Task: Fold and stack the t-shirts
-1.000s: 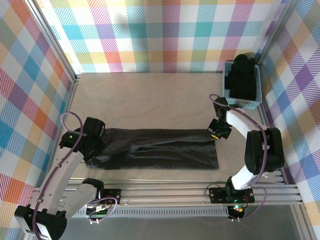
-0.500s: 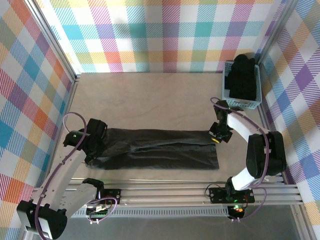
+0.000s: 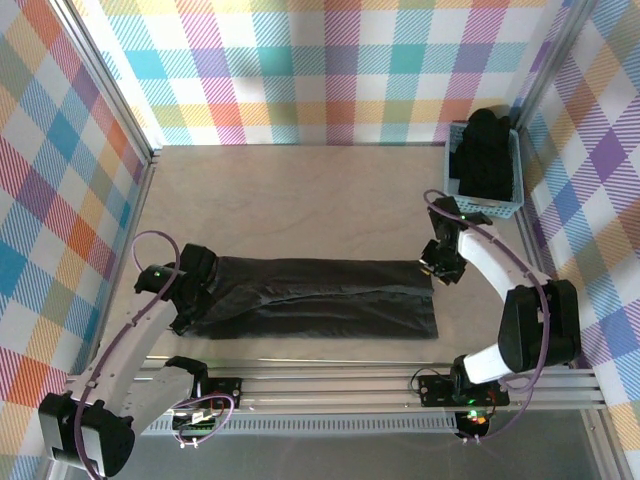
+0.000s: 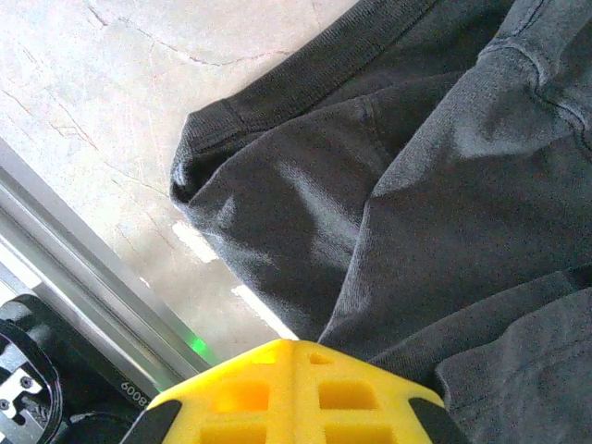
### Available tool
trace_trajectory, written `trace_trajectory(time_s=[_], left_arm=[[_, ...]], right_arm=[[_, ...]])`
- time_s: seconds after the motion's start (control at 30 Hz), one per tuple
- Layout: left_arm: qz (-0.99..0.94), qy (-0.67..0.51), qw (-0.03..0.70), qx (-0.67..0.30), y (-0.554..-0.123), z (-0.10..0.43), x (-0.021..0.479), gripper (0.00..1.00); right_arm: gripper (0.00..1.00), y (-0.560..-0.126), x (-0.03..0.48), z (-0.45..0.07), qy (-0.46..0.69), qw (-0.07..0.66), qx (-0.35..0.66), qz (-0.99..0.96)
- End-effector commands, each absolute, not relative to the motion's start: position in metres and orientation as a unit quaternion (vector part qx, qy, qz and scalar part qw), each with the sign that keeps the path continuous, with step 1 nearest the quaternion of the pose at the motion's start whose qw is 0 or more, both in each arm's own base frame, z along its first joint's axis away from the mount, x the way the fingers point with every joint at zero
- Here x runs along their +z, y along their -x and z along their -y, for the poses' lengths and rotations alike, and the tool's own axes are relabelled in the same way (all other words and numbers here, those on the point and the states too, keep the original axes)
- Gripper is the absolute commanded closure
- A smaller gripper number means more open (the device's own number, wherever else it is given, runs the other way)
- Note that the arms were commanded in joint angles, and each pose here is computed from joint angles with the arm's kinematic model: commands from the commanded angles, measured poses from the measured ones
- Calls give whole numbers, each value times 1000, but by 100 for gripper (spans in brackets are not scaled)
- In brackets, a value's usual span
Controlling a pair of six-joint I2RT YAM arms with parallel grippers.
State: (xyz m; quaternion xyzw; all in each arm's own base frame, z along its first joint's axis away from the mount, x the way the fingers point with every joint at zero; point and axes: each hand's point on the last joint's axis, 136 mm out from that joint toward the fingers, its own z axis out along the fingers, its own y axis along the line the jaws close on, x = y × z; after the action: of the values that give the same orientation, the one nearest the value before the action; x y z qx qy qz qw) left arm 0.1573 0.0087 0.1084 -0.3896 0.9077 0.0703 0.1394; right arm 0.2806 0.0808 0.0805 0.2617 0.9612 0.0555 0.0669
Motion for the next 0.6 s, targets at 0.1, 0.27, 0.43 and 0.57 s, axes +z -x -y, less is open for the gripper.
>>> trace_trajectory(time_s=[0.1,0.27,0.43,0.57], left_arm=[[-908,390,129,82,-151,-10,98,100],[-907,393,125,81,-151,-9,94,100],[-911,387,111,85,-154,-5,86,100],[-910,390,104,98,-156,-7,81,100]], right_arm=[[89,-266,41,-134,-242,-51,121,-961],[91,-224,19,-124,-251,-129,88,-955],[91,-229,22,-117,-253,-104,74,-959],[90,-242,34,-111,-247,-75,61,-964]])
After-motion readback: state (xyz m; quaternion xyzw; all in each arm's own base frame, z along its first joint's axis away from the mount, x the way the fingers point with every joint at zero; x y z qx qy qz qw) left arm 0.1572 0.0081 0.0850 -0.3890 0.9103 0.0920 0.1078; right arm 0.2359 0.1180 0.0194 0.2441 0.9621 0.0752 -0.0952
